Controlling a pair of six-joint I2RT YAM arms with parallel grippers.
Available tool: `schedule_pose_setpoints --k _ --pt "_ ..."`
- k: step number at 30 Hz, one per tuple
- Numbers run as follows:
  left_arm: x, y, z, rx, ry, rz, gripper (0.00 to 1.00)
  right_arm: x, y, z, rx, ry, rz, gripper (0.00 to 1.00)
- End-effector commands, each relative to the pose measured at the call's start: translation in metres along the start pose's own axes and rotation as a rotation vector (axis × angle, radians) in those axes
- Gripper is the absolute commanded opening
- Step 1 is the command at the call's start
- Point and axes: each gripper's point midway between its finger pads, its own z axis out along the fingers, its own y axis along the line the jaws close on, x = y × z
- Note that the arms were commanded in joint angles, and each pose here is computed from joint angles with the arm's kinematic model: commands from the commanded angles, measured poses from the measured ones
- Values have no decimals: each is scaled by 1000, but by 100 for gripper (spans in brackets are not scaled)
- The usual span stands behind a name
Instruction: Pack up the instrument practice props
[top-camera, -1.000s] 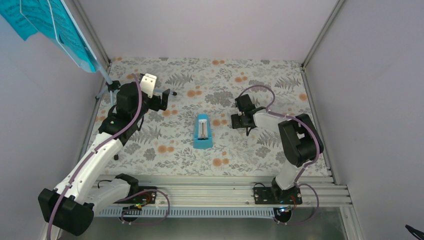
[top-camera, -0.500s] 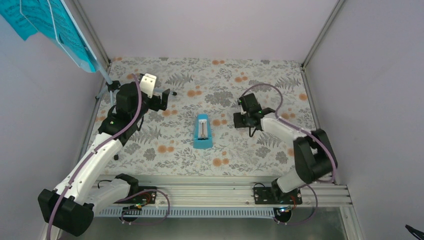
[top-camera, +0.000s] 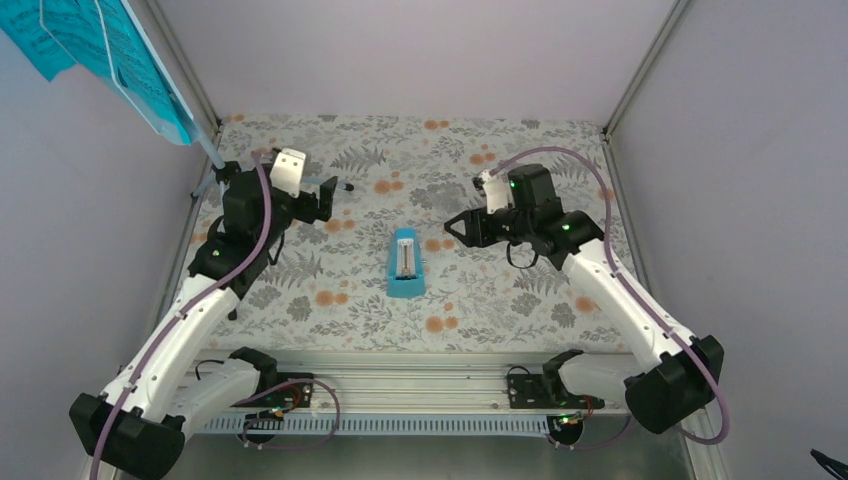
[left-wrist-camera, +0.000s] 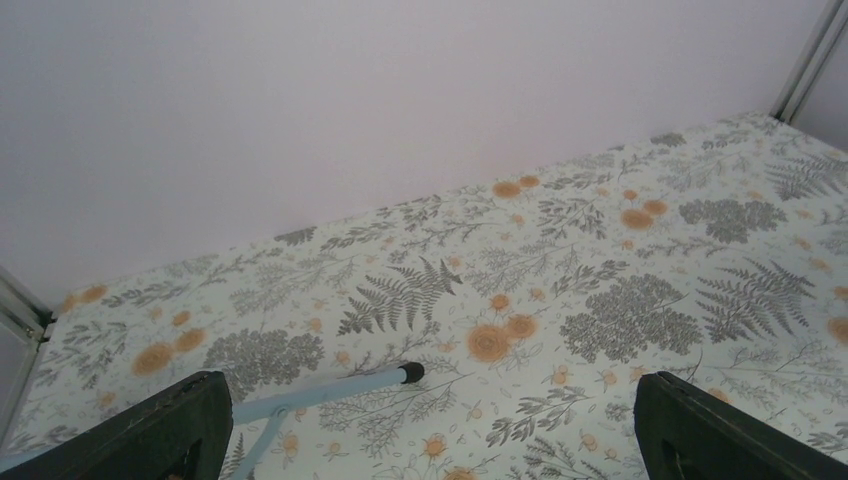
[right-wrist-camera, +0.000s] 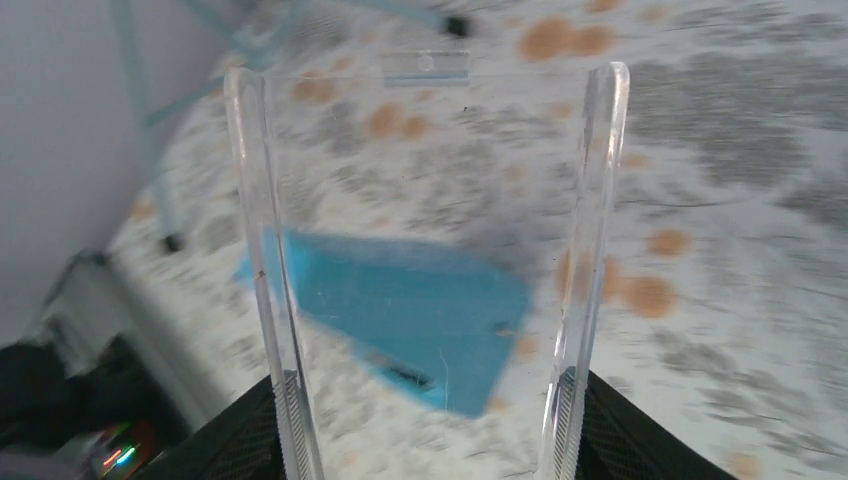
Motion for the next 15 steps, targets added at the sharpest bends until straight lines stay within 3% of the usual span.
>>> schedule_pose_setpoints --k 1,7,15 --pt "-32 -1 -22 20 -87 -95 100 18 81 -29 -363 106 -94 48" --pt "-47 -49 -50 315 -61 -146 100 44 141 -49 -614 204 -185 48" --pt "-16 -145 -120 1025 106 -165 96 98 152 -38 -700 367 -205 49"
